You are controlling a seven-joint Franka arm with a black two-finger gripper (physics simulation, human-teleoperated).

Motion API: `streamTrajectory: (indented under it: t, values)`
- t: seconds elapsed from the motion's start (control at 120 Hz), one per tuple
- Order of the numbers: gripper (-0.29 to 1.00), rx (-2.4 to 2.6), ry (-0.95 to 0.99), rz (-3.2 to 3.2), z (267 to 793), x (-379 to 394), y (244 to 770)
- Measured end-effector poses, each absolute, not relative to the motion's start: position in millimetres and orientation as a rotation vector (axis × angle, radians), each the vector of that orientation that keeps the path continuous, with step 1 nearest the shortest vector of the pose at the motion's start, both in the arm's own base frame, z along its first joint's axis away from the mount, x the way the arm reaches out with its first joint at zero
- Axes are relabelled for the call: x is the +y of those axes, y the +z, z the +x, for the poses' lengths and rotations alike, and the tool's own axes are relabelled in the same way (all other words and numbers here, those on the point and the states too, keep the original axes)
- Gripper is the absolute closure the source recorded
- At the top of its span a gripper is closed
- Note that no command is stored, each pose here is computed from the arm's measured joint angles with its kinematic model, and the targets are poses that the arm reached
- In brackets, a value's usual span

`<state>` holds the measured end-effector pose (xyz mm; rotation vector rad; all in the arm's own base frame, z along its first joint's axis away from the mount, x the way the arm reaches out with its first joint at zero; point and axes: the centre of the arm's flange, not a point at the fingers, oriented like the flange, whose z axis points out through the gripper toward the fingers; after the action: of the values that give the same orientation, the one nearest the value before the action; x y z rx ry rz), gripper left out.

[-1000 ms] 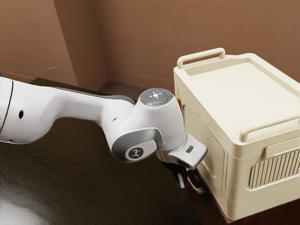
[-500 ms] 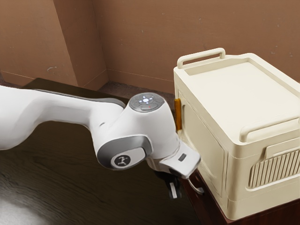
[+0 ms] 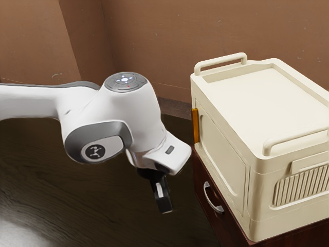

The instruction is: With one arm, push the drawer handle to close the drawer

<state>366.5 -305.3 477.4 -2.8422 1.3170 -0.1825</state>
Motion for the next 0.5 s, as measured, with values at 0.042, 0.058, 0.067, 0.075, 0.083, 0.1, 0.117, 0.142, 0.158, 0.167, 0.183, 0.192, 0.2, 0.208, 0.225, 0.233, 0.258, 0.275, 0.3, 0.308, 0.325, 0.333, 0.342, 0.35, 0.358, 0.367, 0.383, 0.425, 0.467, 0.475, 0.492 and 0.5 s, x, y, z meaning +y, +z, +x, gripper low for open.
streamTrajectory:
  t: [0.042,0.058,0.067,0.075,0.083,0.1,0.117,0.142,0.158,0.167,0.183,0.192,0.2,0.208,0.225,0.233,0.258,0.275,0.3,0.308,0.325,0.333,0.342,0.35,0.358,0.367,0.383,0.425,0.467,0.475,0.492,0.5]
  values:
    - [0.18,1.309,-0.168,-2.858,365,-301,481]
    - [0.17,1.308,-0.165,-2.863,364,-299,484]
    - [0.16,1.307,-0.164,-2.865,363,-298,484]
    - [0.16,1.307,-0.163,-2.866,363,-298,485]
    - [0.15,1.307,-0.162,-2.868,362,-297,487]
    - [0.14,1.308,-0.162,-2.87,361,-296,489]
    - [0.14,1.309,-0.159,-2.872,359,-295,491]
    - [0.12,1.309,-0.153,-2.875,357,-293,493]
    - [0.12,1.308,-0.149,-2.876,356,-291,494]
    - [0.11,1.308,-0.147,-2.876,356,-291,494]
    - [0.11,1.309,-0.142,-2.877,355,-290,494]
    - [0.1,1.309,-0.14,-2.877,354,-289,494]
    - [0.1,1.31,-0.138,-2.878,354,-289,495]
    - [0.1,1.31,-0.137,-2.878,353,-288,495]
    - [0.09,1.311,-0.135,-2.878,353,-288,496]
    - [0.09,1.312,-0.134,-2.878,352,-287,497]
    - [0.08,1.314,-0.137,-2.878,350,-286,500]
    - [0.08,1.315,-0.142,-2.879,349,-284,504]
    - [0.07,1.317,-0.153,-2.879,346,-282,510]
    - [0.07,1.318,-0.156,-2.879,345,-281,512]
    - [0.07,1.319,-0.162,-2.879,343,-280,515]
    - [0.07,1.32,-0.164,-2.879,342,-279,517]
    - [0.06,1.321,-0.166,-2.879,341,-279,518]
    - [0.06,1.321,-0.169,-2.879,341,-278,520]
    - [0.06,1.322,-0.174,-2.879,339,-277,523]
    - [0.06,1.322,-0.177,-2.879,339,-276,525]
    - [0.06,1.324,-0.185,-2.879,336,-275,529]
    - [0.05,1.327,-0.198,-2.878,332,-271,537]
    - [0.05,1.329,-0.21,-2.877,328,-268,545]
    - [0.05,1.33,-0.212,-2.877,327,-267,546]
    - [0.04,1.331,-0.213,-2.876,326,-267,548]
    - [0.04,1.332,-0.213,-2.876,325,-266,549]
